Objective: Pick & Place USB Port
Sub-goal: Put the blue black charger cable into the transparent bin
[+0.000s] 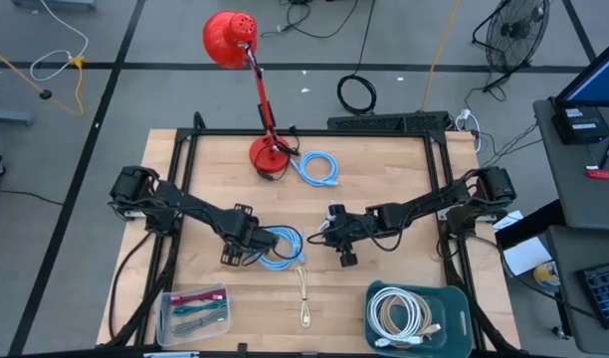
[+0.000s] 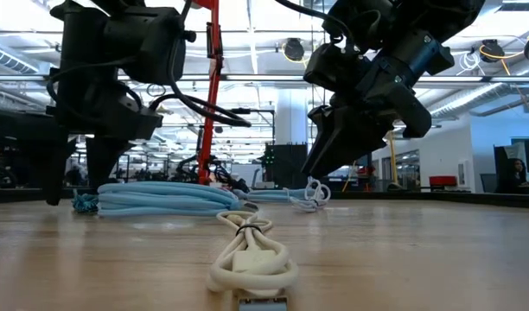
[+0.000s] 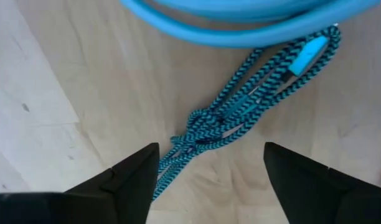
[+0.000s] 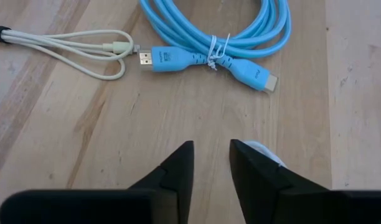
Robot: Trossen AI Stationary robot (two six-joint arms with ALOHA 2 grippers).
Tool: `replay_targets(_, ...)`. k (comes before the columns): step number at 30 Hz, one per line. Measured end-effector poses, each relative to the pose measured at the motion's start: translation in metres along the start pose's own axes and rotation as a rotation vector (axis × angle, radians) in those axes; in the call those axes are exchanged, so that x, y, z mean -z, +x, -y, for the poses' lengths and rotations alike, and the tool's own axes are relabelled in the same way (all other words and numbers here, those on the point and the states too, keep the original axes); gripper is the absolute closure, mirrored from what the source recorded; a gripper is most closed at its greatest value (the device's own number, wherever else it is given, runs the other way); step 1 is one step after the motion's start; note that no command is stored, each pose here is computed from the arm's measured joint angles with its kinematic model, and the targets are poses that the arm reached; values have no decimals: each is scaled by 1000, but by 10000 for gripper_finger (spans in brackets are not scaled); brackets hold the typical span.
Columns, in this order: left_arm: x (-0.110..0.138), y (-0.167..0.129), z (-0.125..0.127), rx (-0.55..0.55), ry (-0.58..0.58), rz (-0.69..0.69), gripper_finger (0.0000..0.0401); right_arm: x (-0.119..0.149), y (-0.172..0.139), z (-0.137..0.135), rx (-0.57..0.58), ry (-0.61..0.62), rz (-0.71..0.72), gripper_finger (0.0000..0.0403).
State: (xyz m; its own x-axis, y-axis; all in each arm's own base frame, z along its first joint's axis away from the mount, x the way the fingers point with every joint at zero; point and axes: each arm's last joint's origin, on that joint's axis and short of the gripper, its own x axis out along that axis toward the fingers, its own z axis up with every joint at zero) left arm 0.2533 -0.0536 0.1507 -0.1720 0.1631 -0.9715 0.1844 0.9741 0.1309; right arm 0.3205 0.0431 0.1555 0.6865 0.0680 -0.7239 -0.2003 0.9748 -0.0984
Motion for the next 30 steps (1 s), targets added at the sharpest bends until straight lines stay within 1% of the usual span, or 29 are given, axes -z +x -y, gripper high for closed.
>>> replay_targets(5, -2, 0, 0, 11, -10, 20, 169, 0, 0, 0, 0, 0, 0, 314)
replay_targets(12, -8, 0, -1, 61, -47, 80, 230, 0, 0, 0, 0, 0, 0, 314)
replay_targets(18, -9, 0, 0, 81, -68, 87, 278, 0, 0, 0, 0, 0, 0, 314)
replay_targets(22, -10, 0, 0, 83, -95, 94, 318, 0, 0, 0, 0, 0, 0, 314)
replay_targets(27, -9, 0, -4, 95, -161, 83, 383, 0, 0, 0, -1, 0, 0, 314)
replay_targets(30, -6, 0, -7, 96, -255, 40, 387, 0, 0, 0, -1, 7, 0, 314)
